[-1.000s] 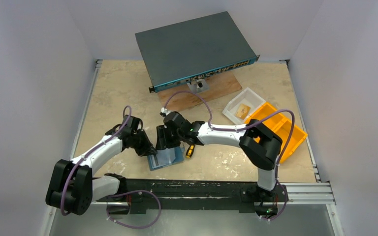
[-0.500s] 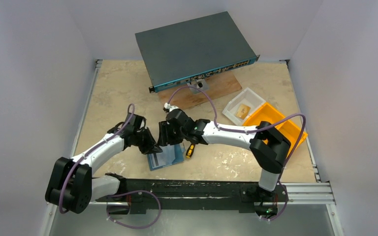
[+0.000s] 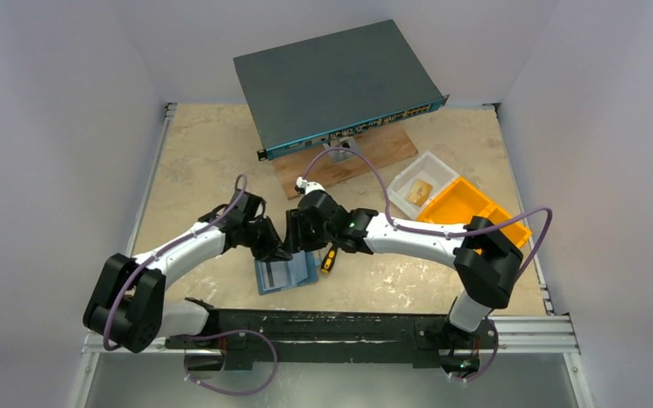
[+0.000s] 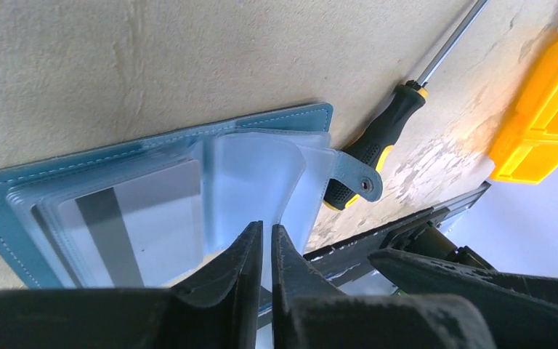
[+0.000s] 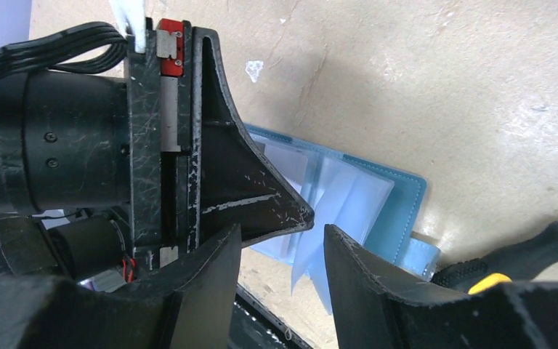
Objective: Take the credit cards out of the card holder
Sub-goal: Remove the credit card from the card holder.
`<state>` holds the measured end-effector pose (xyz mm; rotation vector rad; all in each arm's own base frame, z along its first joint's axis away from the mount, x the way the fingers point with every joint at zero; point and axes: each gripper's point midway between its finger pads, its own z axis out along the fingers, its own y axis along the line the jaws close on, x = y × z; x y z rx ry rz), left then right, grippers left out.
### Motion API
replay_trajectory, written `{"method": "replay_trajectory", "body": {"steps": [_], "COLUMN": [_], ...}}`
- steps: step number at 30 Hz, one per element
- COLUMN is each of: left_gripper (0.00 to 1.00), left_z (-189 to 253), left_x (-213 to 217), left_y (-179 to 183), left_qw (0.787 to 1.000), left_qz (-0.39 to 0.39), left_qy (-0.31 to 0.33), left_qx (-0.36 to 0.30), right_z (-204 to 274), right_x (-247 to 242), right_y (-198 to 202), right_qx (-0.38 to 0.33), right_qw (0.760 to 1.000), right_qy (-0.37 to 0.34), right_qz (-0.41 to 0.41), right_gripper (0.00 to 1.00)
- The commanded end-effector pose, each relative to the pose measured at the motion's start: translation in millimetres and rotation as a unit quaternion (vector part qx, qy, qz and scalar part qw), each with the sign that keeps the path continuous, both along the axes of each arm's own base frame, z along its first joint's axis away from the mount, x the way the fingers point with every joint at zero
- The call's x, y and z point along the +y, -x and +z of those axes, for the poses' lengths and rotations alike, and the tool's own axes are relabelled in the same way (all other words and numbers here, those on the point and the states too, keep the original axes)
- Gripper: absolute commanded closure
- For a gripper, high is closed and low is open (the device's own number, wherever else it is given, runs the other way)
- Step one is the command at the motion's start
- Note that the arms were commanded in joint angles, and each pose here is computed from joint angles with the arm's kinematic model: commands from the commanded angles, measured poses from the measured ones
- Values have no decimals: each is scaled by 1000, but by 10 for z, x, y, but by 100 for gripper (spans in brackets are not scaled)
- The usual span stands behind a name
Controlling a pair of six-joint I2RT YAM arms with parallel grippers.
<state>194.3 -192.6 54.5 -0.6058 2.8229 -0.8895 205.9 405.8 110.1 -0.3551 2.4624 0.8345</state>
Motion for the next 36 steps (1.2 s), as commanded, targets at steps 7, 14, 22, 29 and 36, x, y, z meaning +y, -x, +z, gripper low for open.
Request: {"method": "replay_trajectory", "body": {"steps": [7,14,22,29,36], "left_gripper": [79,65,52,50,48], "left_z": [137,88,93,237,260], "left_x": [-297,-442,-449,-282,255], "left_y": [-154,-140,-144,-132,-30], "left_qw": [999,999,998,998,994], "left_qz": [-25,-42,-47,-41,28], "left_qy": [28,29,24,-9,-83], "left_qx": [-19,-11,-17,-46,-62], "right_z": [152,141,161,270,284], "right_x": [-191,-276,-282,-169,75], "right_y": [-25,11,35,72,216], "right_qx": [-21,-20,-17,-18,-3], "right_qw": [999,999,999,999,998], "right_qy": [-2,1,-5,-30,-54], "right_qz": [-27,-32,-30,-13,22], "right_gripper": [54,55,55,57,59]}}
